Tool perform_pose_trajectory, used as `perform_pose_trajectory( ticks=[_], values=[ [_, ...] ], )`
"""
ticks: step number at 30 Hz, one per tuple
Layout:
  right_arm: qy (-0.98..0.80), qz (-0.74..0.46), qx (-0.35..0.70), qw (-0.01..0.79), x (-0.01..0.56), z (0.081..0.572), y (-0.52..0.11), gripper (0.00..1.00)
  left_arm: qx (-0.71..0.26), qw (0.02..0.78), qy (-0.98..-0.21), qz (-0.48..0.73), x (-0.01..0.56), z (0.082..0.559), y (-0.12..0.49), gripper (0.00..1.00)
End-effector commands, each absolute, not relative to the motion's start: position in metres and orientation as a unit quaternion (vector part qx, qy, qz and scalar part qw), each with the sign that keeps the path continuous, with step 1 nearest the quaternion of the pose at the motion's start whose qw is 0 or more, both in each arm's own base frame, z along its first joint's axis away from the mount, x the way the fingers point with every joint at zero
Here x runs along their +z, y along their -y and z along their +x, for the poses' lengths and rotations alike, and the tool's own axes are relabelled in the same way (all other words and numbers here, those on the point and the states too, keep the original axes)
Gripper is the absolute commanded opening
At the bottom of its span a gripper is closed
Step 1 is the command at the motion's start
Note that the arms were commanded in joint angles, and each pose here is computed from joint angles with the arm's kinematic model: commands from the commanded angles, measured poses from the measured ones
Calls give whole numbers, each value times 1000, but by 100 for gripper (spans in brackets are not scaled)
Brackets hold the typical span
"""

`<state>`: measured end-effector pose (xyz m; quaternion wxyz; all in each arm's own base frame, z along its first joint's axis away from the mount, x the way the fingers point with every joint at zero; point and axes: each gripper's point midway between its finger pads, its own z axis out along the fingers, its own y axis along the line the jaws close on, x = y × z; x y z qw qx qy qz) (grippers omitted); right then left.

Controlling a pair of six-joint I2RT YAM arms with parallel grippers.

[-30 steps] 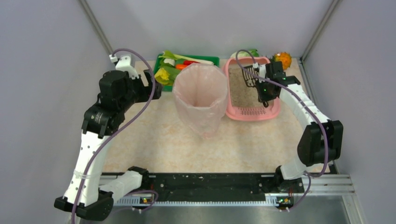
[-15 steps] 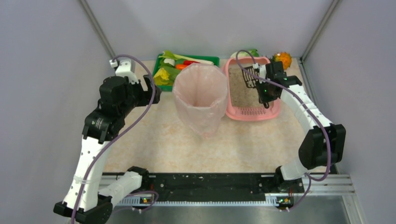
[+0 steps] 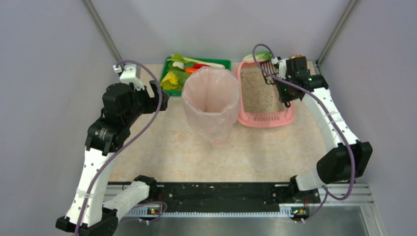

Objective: Clean the litter box

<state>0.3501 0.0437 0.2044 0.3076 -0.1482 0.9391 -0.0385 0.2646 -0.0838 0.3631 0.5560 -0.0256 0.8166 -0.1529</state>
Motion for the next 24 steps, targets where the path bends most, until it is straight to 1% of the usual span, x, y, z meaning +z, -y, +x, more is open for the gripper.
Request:
perform_pose_trajectory(
  ticks=[1, 11, 19, 24],
  values=[
    [-919, -146, -45, 363, 259, 349, -42, 0, -161, 582, -797, -24, 378, 265, 84, 88],
    [-902, -163, -51, 396, 314, 357, -52, 0, -163, 579, -798, -24, 376, 263, 85, 88],
    [-883, -211, -47, 417, 349, 358, -92, 0, -160, 581, -798, -25, 376, 263, 83, 87],
    [-872, -249, -38, 420, 356, 352, -124, 0, -157, 581, -798, -26, 376, 263, 82, 88]
  ],
)
